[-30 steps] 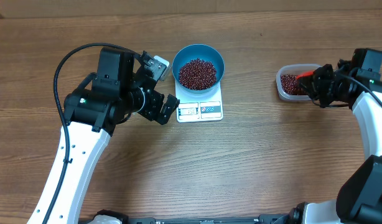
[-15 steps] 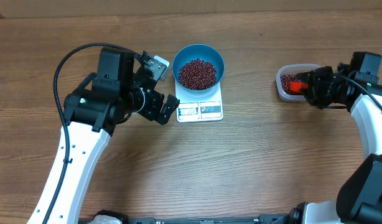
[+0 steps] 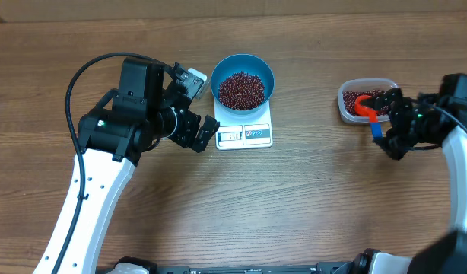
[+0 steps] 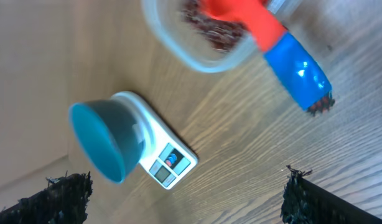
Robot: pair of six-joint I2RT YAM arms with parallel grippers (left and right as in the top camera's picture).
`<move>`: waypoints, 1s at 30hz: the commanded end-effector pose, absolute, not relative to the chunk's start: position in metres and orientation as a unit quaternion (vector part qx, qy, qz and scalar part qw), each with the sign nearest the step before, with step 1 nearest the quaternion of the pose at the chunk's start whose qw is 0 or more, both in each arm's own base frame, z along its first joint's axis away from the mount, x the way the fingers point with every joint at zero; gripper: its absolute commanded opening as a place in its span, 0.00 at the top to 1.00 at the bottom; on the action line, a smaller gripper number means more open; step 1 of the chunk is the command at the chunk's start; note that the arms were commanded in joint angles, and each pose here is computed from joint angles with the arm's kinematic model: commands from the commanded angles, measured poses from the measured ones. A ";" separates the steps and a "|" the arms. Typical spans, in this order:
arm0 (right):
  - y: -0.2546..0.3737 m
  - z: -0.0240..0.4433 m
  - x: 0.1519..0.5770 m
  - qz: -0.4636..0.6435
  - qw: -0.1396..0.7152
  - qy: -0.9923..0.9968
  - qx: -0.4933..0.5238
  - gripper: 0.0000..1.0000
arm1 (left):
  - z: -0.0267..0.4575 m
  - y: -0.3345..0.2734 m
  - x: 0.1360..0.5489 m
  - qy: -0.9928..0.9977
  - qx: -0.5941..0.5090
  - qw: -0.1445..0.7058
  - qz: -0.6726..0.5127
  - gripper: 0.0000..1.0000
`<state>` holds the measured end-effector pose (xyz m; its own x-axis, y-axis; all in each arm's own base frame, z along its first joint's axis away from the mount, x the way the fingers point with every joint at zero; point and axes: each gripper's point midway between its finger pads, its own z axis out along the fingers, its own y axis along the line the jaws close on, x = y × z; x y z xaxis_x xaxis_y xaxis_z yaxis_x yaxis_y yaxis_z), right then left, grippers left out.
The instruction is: Scoop item into bowl and weigh 150g on scale
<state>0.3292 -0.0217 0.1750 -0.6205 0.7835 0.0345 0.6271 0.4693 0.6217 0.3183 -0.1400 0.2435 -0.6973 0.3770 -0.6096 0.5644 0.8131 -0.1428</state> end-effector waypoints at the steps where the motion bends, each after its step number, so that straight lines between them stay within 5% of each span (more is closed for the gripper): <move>1: -0.025 0.236 0.321 0.282 0.235 0.870 0.330 0.00 | 0.248 -0.141 0.321 0.903 0.267 0.296 -0.163 0.00; 12: 0.010 0.337 0.229 0.240 0.335 0.892 0.187 0.00 | 0.248 -0.141 0.321 0.903 0.267 0.296 -0.163 0.00; 30: 0.008 0.351 0.191 0.176 0.389 0.887 0.173 0.00 | 0.248 -0.141 0.321 0.903 0.267 0.296 -0.163 0.00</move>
